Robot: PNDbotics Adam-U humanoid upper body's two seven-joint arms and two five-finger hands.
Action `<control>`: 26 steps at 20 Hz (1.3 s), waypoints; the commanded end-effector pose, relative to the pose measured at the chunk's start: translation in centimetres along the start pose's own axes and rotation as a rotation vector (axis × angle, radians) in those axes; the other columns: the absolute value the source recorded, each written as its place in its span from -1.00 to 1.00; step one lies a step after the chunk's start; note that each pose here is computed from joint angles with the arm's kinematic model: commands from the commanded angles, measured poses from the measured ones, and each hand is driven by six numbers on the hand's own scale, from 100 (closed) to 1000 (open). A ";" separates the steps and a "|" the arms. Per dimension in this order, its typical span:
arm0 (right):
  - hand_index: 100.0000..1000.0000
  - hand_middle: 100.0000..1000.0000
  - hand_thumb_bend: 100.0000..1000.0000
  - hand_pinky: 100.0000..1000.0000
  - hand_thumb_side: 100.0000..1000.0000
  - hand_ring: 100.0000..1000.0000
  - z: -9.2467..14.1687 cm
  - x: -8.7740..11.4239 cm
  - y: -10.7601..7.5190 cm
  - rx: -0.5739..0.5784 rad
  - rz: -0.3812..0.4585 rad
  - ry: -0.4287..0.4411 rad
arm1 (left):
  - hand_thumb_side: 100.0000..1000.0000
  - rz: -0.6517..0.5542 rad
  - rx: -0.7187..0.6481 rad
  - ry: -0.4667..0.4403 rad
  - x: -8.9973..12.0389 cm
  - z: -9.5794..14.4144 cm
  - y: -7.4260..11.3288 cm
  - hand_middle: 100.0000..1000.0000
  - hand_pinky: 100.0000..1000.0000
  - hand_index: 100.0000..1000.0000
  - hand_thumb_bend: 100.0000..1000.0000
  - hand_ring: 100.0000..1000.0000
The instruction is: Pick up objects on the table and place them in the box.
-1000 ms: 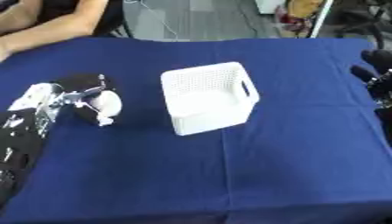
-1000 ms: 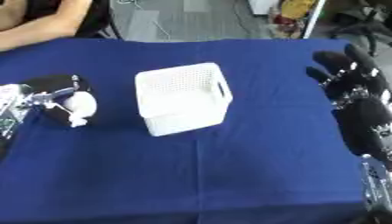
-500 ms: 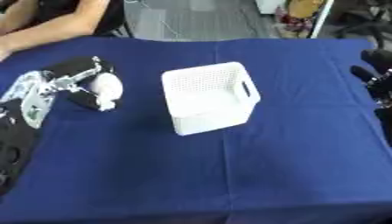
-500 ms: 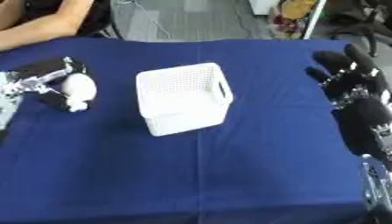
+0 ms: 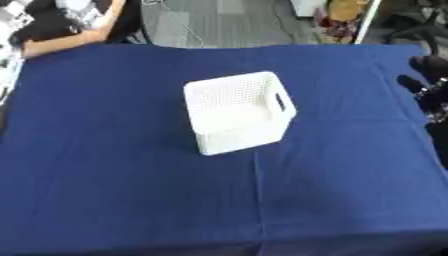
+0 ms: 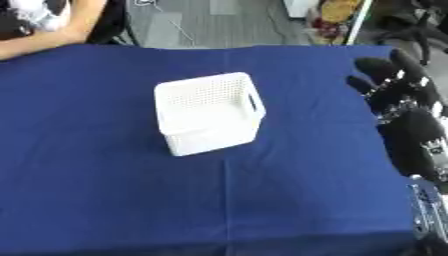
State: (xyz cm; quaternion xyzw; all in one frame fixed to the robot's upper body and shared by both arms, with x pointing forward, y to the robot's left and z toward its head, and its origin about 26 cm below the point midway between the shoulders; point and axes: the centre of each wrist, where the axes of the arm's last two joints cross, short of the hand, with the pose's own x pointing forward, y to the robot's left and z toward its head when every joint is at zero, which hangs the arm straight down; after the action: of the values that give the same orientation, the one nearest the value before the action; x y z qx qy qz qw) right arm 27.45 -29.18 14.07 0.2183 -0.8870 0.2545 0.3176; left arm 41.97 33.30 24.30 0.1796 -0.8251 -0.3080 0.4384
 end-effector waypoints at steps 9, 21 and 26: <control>1.00 0.75 -0.85 0.93 0.09 1.00 -0.4 0.5 -0.2 0.013 0.016 -0.018 | -0.10 0.124 0.091 -0.096 4.1 -2.1 -0.3 -0.53 -1.00 -0.36 -1.00 -1.00; 1.00 0.75 -0.85 0.93 0.09 1.00 -0.6 0.4 0.0 0.025 -0.004 -0.022 | 0.00 0.059 -0.103 -0.238 7.0 -7.6 -7.1 -0.52 -1.00 -0.33 -1.00 -1.00; 1.00 0.75 -0.85 0.93 0.09 1.00 -0.6 0.3 0.2 0.028 -0.013 -0.025 | -0.04 0.005 -0.190 -0.255 6.5 -8.8 -10.3 -0.52 -1.00 -0.33 -1.00 -1.00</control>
State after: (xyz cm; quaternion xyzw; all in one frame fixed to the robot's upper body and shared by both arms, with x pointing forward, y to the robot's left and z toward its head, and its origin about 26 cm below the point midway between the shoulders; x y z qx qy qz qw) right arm 27.46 -28.86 13.95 0.2299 -0.8837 0.2548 0.3182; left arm 45.83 19.48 24.15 0.0886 -0.8389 -0.3932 0.3658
